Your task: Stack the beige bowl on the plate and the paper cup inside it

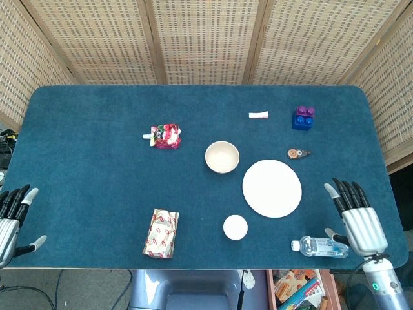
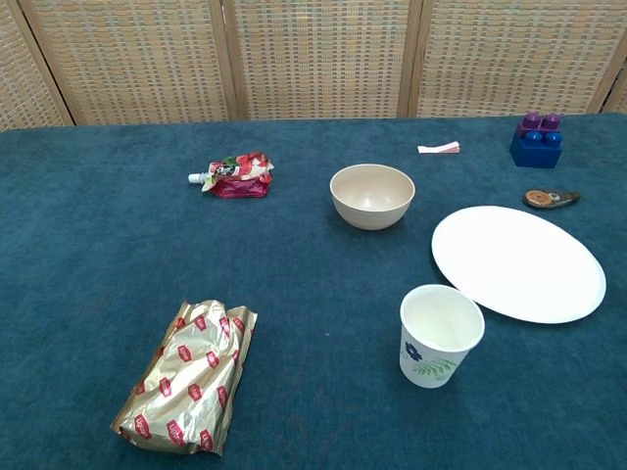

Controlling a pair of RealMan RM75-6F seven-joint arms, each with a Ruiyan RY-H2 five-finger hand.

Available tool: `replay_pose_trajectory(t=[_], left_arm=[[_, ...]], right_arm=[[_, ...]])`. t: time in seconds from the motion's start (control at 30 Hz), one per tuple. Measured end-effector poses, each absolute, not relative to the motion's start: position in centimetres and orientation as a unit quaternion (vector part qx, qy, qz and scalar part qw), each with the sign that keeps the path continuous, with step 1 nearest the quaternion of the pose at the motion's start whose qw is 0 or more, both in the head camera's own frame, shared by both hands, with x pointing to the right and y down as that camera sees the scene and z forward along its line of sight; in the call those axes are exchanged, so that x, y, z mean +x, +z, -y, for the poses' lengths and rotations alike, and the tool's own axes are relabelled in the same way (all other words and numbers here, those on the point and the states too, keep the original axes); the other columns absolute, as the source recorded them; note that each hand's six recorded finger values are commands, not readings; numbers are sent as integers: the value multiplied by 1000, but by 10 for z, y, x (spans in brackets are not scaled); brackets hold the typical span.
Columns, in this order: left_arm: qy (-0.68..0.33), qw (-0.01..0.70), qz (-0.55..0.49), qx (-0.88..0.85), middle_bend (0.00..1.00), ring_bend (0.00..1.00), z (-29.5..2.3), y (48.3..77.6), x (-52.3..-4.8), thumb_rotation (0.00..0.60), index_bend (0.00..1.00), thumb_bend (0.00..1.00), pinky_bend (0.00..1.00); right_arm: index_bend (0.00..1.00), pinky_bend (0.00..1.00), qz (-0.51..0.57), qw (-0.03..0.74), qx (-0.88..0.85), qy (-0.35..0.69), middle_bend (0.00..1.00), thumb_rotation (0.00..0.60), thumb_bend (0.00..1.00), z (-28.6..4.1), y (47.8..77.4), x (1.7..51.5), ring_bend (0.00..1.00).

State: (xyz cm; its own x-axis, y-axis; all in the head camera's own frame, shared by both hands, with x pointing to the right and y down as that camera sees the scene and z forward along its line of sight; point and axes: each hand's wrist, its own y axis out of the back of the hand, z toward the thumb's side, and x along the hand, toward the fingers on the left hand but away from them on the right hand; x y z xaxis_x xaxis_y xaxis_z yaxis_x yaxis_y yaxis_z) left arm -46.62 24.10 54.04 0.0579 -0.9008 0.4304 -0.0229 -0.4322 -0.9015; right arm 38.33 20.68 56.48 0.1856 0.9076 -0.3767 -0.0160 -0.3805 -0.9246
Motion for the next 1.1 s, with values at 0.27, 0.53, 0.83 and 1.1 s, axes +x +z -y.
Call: replay_pose_trajectory(t=[0.27, 0.53, 0.83, 1.1], left_arm=[[-589, 380, -370, -610, 0, 0, -235, 551, -465, 600, 0, 0, 0], [-602, 371, -371, -601, 0, 0, -229, 559, -469, 600, 0, 0, 0], [-618, 359, -372, -592, 0, 0, -220, 568, -475, 600, 0, 0, 0], [-630, 349, -376, -583, 0, 0, -215, 572, -482, 600, 0, 0, 0]], right_arm=[[68, 0, 281, 433, -704, 487, 0, 600, 0, -135, 583, 329, 0], [120, 0, 201, 421, -760, 453, 0, 600, 0, -75, 620, 262, 0], [162, 0, 154, 426, -771, 448, 0, 600, 6, -50, 669, 198, 0], [189, 0, 133, 423, -771, 458, 0, 600, 98, -49, 704, 165, 0]])
